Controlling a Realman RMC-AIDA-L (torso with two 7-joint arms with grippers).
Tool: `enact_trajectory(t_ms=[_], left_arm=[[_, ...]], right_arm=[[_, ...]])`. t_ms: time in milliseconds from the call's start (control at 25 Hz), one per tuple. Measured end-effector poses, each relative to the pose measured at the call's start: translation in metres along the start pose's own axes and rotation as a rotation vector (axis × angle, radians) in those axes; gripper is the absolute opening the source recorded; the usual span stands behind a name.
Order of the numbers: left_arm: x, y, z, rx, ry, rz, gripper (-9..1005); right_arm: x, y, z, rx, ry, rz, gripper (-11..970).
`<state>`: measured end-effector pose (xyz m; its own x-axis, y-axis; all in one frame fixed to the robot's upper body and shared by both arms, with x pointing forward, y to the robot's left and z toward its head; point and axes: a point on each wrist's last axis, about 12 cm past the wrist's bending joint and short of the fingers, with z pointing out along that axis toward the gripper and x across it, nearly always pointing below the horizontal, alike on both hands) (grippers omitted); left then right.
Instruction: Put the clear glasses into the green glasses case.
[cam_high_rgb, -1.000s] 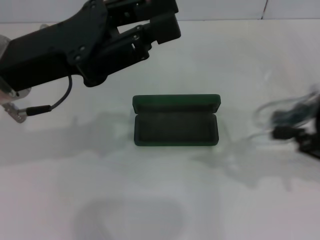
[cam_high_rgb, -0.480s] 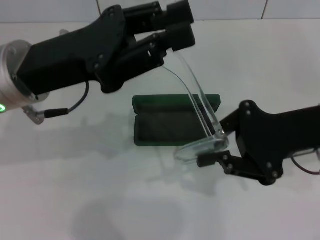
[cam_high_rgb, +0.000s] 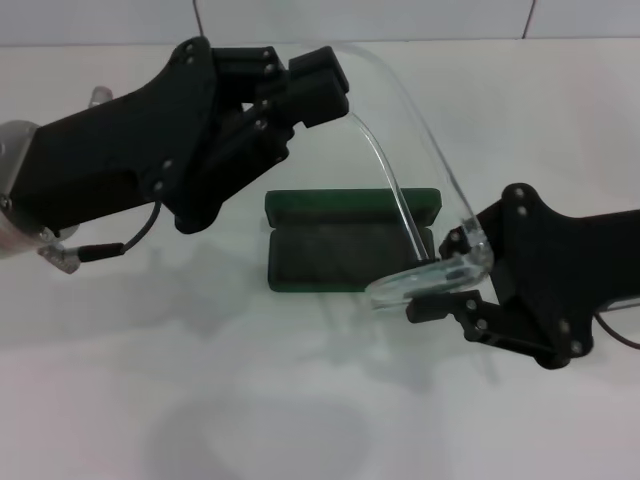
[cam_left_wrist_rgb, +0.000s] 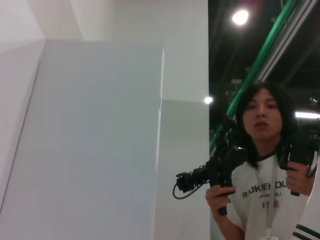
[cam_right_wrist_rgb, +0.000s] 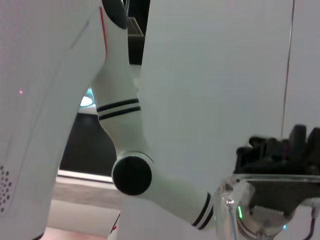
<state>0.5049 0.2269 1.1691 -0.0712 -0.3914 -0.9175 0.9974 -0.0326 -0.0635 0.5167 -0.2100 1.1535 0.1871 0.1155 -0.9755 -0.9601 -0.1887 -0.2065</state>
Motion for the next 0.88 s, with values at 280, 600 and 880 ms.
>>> enact_trajectory(t_ms=[280, 600, 880], left_arm=[[0.003, -0.001, 0.002, 0.022, 0.009, -0.015, 83], [0.007, 0.0, 0.012, 0.061, 0.028, -0.031, 81], [0.016, 0.009, 0.016, -0.002, 0.089, -0.029, 79]], right_arm=[[0.002, 0.002, 0.003, -0.007, -0.013, -0.004, 120], [0.006, -0.002, 0.011, -0.002, 0.008, -0.007, 121], [0.006, -0.008, 0.014, 0.029, 0.009, -0.015, 121]])
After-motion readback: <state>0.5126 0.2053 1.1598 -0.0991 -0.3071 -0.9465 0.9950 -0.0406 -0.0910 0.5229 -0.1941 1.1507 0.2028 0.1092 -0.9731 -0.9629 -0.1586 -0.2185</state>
